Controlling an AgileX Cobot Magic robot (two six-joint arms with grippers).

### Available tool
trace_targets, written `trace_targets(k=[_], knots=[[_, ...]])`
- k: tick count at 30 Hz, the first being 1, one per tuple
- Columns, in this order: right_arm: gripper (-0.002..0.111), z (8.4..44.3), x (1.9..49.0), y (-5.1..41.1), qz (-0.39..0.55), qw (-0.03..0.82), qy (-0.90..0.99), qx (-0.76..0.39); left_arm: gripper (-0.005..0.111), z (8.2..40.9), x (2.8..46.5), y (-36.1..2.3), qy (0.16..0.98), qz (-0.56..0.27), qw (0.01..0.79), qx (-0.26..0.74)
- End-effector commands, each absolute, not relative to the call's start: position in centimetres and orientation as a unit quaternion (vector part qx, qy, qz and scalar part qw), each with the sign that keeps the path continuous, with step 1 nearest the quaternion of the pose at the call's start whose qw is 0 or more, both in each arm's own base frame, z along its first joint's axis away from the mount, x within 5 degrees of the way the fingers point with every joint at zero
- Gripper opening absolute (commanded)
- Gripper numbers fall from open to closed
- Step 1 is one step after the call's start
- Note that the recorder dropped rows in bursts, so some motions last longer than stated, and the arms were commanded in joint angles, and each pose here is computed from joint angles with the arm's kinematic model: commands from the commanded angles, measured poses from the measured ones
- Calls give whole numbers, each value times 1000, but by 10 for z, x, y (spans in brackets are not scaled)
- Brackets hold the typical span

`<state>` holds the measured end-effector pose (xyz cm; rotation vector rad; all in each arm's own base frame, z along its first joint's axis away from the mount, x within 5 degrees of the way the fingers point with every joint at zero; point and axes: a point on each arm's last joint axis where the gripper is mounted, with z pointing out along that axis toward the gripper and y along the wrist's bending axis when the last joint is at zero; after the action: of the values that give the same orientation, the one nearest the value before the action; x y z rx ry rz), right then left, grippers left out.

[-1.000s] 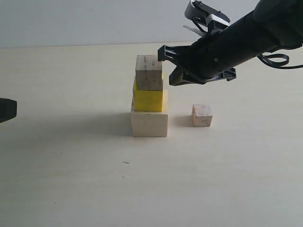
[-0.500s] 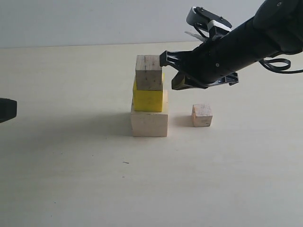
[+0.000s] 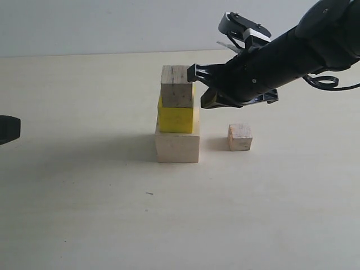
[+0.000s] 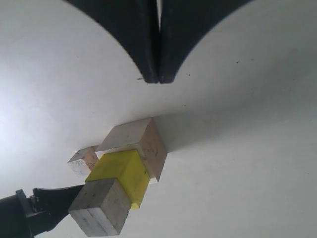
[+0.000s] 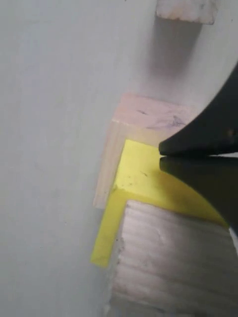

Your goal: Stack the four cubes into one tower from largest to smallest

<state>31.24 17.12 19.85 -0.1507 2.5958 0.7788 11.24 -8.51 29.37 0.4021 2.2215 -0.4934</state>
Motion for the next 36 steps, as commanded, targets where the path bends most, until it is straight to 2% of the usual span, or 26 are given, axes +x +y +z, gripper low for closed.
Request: trace_targets(k=[1, 36], knots=[[0, 199, 314, 171, 283, 220, 932, -57, 0, 294, 112, -85, 877, -201, 407, 157], [0, 202, 313, 175, 303, 233, 920, -89, 0, 294, 112, -85, 877, -201, 407, 157]])
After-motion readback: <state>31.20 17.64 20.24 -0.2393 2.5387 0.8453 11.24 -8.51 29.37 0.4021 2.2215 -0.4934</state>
